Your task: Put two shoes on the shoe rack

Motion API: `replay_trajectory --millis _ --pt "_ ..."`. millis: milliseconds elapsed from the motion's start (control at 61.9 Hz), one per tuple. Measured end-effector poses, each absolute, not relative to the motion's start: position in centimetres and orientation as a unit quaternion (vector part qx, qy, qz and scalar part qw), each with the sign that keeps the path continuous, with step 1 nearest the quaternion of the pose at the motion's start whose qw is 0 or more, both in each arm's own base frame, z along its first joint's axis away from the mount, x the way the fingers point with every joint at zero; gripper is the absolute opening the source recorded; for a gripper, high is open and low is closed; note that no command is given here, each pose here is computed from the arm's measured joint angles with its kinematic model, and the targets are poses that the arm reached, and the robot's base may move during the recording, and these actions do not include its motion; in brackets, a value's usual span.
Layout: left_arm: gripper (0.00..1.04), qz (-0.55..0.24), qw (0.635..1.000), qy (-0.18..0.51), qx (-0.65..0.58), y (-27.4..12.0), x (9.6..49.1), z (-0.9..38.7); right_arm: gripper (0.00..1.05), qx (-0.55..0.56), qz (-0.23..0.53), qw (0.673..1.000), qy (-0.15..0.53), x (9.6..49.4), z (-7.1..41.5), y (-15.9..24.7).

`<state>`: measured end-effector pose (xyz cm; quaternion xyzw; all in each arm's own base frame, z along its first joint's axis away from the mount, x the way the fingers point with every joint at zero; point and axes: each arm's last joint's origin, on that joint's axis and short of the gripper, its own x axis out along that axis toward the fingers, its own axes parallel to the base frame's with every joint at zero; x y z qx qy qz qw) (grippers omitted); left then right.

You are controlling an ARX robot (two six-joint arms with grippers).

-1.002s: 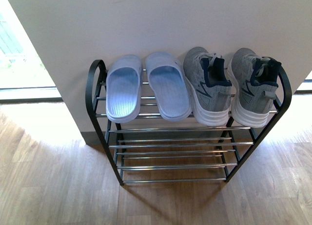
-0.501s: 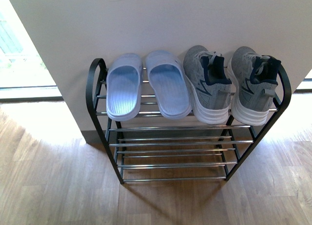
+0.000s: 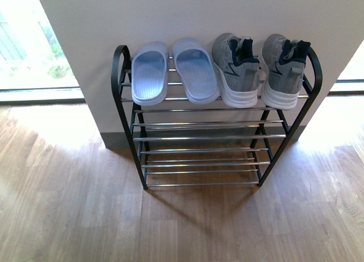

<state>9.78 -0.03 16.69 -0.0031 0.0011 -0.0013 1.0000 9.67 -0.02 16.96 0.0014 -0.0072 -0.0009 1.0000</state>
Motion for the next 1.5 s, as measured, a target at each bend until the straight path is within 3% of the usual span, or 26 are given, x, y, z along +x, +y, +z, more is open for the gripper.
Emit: replay_trajectory --millis 1503 --pt "0.95 -0.001 1.000 0.001 -0.002 -0.02 9.78 16.70 0.96 0.001 -0.001 1.000 -0.007 9.67 16.95 -0.02"
